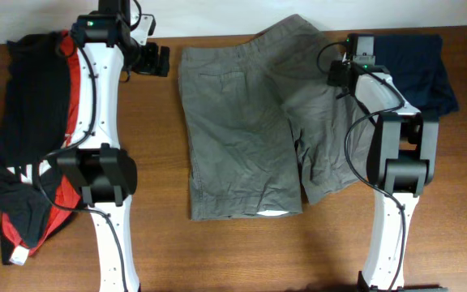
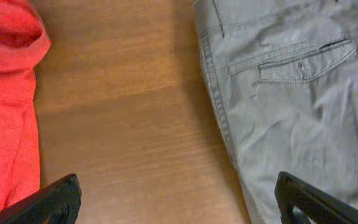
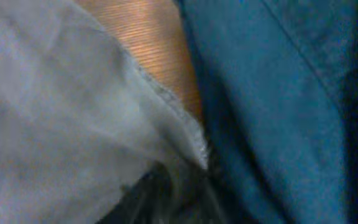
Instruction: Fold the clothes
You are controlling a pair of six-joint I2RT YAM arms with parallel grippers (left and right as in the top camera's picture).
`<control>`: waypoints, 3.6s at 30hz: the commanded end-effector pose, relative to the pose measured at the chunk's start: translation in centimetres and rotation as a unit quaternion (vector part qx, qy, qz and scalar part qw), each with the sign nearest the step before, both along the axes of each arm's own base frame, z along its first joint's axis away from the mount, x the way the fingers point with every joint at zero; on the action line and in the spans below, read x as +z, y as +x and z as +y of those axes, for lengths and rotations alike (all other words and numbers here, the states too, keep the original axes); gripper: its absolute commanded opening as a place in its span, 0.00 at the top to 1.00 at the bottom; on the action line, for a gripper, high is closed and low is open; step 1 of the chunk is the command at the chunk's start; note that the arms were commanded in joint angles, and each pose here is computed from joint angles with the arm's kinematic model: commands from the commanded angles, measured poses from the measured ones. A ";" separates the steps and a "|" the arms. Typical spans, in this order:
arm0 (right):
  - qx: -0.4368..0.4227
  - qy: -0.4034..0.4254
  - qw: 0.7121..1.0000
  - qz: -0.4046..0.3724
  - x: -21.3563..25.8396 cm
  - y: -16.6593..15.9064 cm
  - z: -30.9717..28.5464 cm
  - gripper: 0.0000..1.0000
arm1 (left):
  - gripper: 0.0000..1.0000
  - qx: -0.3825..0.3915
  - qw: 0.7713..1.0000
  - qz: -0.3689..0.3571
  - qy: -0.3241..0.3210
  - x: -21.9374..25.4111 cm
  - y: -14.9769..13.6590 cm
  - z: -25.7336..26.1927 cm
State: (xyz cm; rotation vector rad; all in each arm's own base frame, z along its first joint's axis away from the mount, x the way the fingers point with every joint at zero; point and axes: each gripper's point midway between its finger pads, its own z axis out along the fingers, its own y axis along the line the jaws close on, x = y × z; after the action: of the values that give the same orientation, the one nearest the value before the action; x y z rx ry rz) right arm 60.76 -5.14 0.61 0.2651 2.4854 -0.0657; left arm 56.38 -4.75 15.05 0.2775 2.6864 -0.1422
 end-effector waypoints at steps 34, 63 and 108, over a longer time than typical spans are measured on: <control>0.114 0.078 0.985 0.104 14.5 -7.8 11.7 0.16 | 0.99 0.107 0.974 0.136 -0.144 -13.6 0.6 -0.5; 0.112 0.095 0.928 0.342 8.5 -18.9 15.0 0.53 | 0.01 0.087 0.996 -0.019 -0.013 11.9 -7.8 6.8; -0.020 0.081 0.992 -0.095 -5.6 -1.1 7.2 0.15 | 0.01 -0.139 0.990 -0.019 -0.003 3.6 -2.4 -1.7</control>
State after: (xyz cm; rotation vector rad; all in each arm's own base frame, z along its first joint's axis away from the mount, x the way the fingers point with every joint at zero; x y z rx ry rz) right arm 61.17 3.35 0.80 0.3196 2.1353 0.1117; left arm 53.49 -6.23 21.86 0.6082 2.5486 -0.1974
